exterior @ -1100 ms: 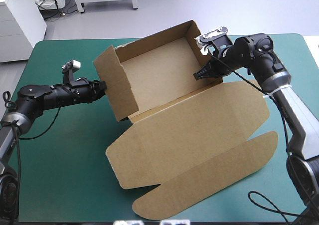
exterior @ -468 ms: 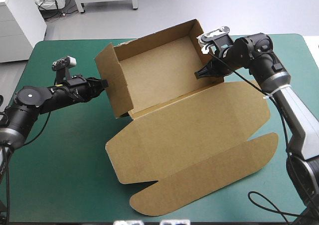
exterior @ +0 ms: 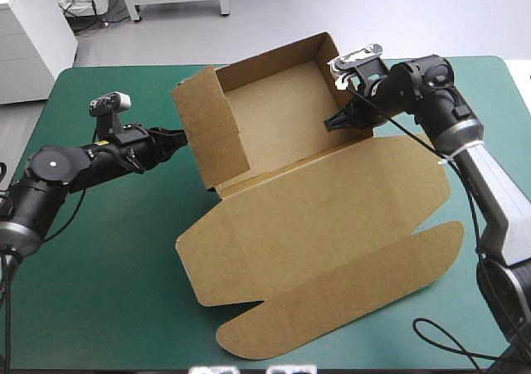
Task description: Fold the box
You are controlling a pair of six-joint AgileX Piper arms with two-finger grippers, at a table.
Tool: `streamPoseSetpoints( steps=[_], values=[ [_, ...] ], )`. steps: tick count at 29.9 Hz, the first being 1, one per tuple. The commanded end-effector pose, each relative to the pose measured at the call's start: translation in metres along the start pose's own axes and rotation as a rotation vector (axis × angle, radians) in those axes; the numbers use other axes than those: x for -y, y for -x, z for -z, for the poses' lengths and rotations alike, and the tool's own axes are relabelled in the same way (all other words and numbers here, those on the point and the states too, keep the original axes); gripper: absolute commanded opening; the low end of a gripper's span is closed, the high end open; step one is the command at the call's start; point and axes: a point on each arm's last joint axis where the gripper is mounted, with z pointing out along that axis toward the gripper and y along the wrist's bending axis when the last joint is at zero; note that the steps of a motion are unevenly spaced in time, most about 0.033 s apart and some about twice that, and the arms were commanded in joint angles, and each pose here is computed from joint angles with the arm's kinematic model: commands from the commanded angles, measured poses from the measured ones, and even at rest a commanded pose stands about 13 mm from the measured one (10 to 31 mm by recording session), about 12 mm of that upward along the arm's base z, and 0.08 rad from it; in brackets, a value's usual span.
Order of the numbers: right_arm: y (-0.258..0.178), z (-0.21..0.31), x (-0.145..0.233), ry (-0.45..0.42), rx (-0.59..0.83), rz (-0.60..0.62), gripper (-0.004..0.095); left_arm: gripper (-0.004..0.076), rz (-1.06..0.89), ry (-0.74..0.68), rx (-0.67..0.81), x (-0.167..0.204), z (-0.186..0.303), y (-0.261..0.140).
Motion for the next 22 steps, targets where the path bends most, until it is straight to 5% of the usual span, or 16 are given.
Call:
streamPoseSetpoints(
  steps=[1, 4, 10, 22],
  values=[
    [0.01, 0.031, -0.001, -0.008, 0.122, -0.007, -0.0011, 0.0015, -0.066, -0.04, 0.085, 0.014, 0.012, 0.012],
    [0.01, 0.031, -0.001, -0.007, 0.117, -0.007, -0.0011, 0.0142, -0.105, -0.046, 0.075, 0.015, 0.012, 0.011],
    [0.008, 0.031, -0.001, -0.007, 0.099, 0.002, -0.0011, 0.0554, 0.008, -0.084, 0.157, 0.018, 0.013, 0.018],
    [0.007, 0.031, 0.0, -0.013, 0.085, 0.006, -0.0011, 0.0583, 0.196, -0.252, 0.181, 0.031, 0.015, 0.022]
  ],
)
